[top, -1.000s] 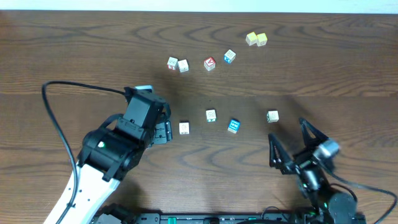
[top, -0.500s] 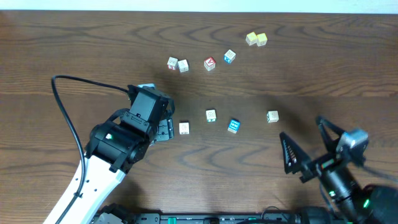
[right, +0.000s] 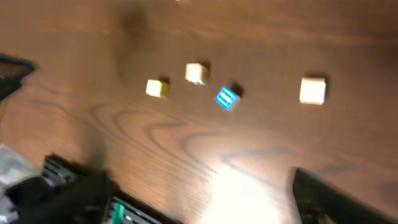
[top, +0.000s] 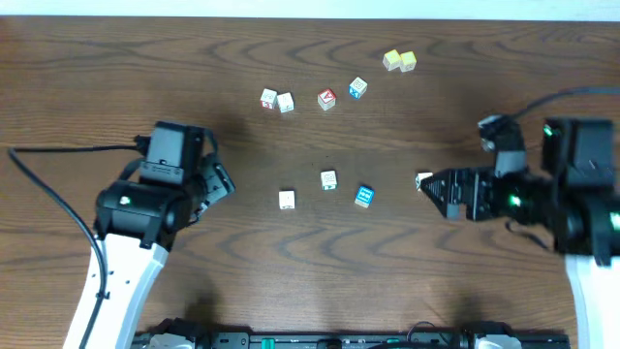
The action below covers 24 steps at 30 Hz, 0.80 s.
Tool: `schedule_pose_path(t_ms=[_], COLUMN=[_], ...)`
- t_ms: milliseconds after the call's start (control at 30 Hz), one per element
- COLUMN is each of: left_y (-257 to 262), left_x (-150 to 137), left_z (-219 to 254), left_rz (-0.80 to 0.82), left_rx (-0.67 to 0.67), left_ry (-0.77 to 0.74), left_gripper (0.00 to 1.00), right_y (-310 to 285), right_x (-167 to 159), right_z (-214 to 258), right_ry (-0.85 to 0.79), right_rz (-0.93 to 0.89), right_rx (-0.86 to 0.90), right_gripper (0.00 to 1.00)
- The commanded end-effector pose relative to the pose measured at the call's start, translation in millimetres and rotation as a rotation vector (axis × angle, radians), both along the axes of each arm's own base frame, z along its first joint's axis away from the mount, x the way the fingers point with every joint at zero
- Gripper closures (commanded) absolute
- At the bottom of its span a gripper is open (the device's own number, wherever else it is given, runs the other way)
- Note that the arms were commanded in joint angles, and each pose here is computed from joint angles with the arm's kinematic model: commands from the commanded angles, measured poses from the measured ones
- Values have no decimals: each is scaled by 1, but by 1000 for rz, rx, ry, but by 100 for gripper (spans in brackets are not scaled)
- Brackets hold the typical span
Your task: Lift 4 blocks
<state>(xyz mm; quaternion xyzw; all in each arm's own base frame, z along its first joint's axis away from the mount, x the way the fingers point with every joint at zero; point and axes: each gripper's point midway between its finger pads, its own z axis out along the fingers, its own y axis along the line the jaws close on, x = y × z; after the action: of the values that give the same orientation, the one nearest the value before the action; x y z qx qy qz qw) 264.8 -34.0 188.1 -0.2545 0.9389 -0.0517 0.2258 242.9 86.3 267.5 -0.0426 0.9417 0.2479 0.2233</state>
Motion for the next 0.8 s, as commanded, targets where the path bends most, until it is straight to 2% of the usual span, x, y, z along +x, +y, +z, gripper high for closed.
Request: schedule_pose_path(t_ms=[0,133,233,300,400,600,767], left_y=[1,1,1,1,1,1,1], left_x=[-2,-2,-2,-2,-2,-2,-2], left_z=[4,4,4,4,4,4,4], left_rz=[28,28,28,28,28,28,28], left_rx=[-46,-46,-46,-46,-46,-46,-46], left_ry=[5,5,5,5,5,5,5], left_gripper=[25,25,25,25,25,25,25], right_y=[-18,-45,-52,-51,-49,-36,-28], right_x=[13,27,37,40,46,72,95], right_z=[-26,-59,-81,-96,-119,-158,-172], right_ry=[112,213,274,332,394,392,322], right_rz=[-97,-191,-192,-181,-144,-50,1], right_rx=[-107,-298,-361,-369,-384,-373,-384], right_gripper=[29,23,11,17,18,20,18])
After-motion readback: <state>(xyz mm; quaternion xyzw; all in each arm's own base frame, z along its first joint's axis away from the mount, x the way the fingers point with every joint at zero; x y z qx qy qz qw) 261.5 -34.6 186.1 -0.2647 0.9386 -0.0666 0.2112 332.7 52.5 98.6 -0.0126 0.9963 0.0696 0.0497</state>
